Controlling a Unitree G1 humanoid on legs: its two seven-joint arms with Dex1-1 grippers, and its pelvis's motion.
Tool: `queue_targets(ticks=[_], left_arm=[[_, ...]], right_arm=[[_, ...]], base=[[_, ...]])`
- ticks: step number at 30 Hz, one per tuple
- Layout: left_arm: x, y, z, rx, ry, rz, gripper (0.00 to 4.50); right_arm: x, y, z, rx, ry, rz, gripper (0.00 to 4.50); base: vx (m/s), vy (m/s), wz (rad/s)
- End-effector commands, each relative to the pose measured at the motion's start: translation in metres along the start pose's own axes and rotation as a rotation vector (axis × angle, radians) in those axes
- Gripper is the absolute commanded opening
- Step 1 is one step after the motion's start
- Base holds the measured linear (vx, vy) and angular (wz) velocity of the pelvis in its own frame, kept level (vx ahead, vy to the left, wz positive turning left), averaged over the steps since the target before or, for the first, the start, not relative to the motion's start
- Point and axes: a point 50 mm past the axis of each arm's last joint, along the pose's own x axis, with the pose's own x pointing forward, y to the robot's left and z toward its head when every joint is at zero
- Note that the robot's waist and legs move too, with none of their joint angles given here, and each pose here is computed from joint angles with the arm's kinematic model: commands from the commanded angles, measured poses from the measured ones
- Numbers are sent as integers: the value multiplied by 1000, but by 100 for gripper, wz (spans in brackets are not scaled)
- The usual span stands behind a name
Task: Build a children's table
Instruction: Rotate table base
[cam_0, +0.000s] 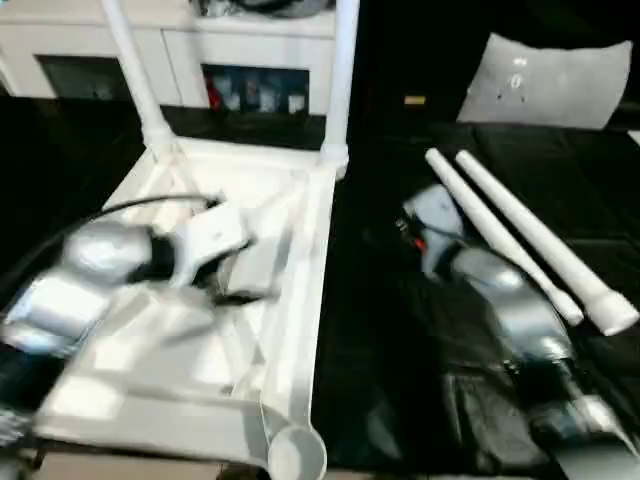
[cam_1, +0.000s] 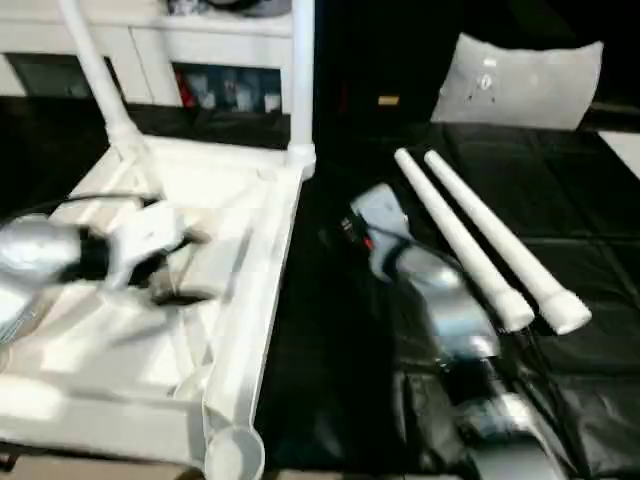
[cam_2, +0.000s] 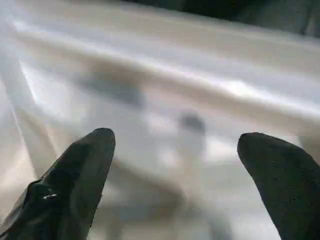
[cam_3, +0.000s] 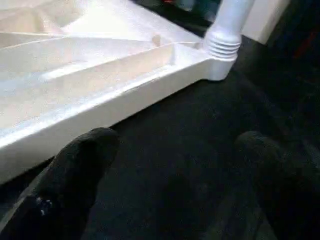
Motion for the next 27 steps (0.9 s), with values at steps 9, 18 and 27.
queue_targets(ticks=[9,18,27], left_arm=[[6,-1,-15,38,135,36,449],[43,-2,-13,9,54,34,449],[70,44,7,-119,-52,383,449]], right_arm=[[-54,26,16,-103,36,347,450],[-72,38,19,-106,81,419,450],[-75,26,27,-136,74,297,450]], base=[[0,0,0],[0,0,0],[0,0,0]])
